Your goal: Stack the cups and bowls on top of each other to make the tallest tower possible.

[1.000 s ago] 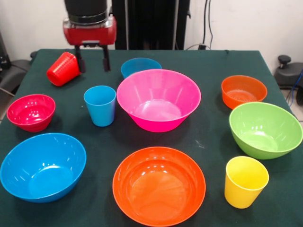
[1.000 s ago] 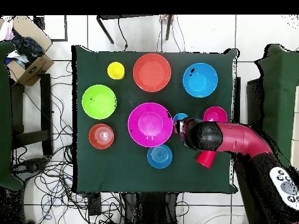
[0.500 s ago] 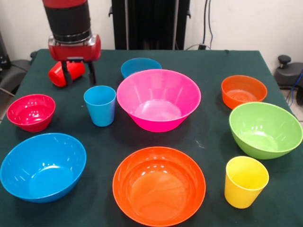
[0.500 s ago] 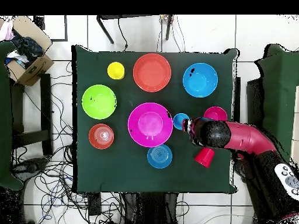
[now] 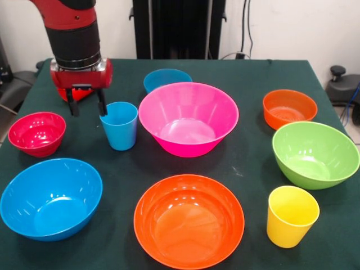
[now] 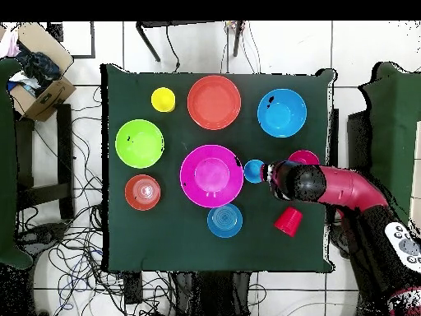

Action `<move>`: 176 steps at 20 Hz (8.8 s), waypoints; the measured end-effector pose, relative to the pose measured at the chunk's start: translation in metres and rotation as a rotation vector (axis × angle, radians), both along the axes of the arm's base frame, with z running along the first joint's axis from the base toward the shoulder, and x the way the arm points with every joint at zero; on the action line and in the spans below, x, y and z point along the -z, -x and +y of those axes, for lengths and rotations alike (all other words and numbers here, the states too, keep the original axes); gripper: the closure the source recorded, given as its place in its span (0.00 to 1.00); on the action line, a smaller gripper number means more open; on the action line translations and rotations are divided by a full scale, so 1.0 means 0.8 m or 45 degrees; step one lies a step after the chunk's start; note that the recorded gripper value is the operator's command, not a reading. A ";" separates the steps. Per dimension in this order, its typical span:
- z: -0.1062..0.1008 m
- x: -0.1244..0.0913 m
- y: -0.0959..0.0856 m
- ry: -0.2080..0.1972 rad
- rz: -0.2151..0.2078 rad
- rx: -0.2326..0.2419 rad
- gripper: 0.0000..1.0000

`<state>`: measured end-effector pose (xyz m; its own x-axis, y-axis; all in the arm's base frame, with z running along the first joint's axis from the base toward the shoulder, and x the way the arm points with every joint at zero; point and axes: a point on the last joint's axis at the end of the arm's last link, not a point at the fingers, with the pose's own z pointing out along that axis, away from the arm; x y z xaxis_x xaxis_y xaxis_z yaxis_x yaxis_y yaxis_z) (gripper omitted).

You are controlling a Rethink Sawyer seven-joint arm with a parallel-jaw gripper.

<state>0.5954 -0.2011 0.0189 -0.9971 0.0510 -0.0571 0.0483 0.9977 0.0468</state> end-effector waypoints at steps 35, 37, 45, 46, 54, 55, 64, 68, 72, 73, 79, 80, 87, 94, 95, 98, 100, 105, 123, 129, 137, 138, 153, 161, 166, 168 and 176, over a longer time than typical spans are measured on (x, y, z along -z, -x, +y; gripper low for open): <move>-0.004 -0.052 -0.043 0.086 -0.002 -0.040 0.00; -0.002 -0.057 -0.046 0.091 -0.010 -0.043 0.00; 0.001 -0.065 -0.050 0.092 -0.022 -0.045 0.00; 0.001 -0.066 -0.050 0.092 -0.022 -0.046 0.00; 0.010 -0.062 -0.042 0.071 -0.003 -0.048 0.00; 0.012 -0.061 -0.040 0.068 0.001 -0.050 0.00; 0.030 -0.053 -0.022 0.043 0.038 -0.071 0.00; 0.033 -0.051 -0.021 0.040 0.029 -0.076 0.00; 0.034 -0.051 -0.023 0.041 0.011 -0.077 0.00; 0.034 -0.050 -0.024 0.041 -0.002 -0.076 0.00; 0.035 -0.049 -0.026 0.041 -0.014 -0.076 0.00; 0.035 -0.049 -0.026 0.041 -0.016 -0.077 0.00; 0.055 -0.036 -0.032 0.027 -0.054 -0.100 0.00; 0.100 -0.002 -0.034 -0.008 -0.088 -0.148 0.00; 0.104 0.002 -0.033 -0.012 -0.088 -0.153 0.00; 0.116 0.013 -0.034 -0.017 -0.105 -0.163 0.00; 0.117 0.017 -0.036 -0.015 -0.116 -0.163 0.00; 0.114 0.027 -0.033 0.000 -0.125 -0.157 0.00; 0.112 -0.028 -0.039 0.071 -0.100 -0.167 0.00; 0.098 -0.068 -0.053 0.095 -0.123 -0.126 0.00; 0.065 -0.079 -0.048 0.094 -0.108 -0.062 0.00; 0.061 -0.077 -0.047 0.092 -0.105 -0.055 0.00; 0.061 -0.040 -0.028 0.041 -0.047 -0.034 0.00; 0.065 -0.030 -0.023 0.026 -0.028 -0.034 0.00; 0.064 -0.029 -0.021 0.030 -0.025 -0.032 0.00; 0.063 -0.029 -0.020 0.031 -0.023 -0.031 0.00; 0.055 -0.027 -0.013 0.060 -0.015 -0.048 0.00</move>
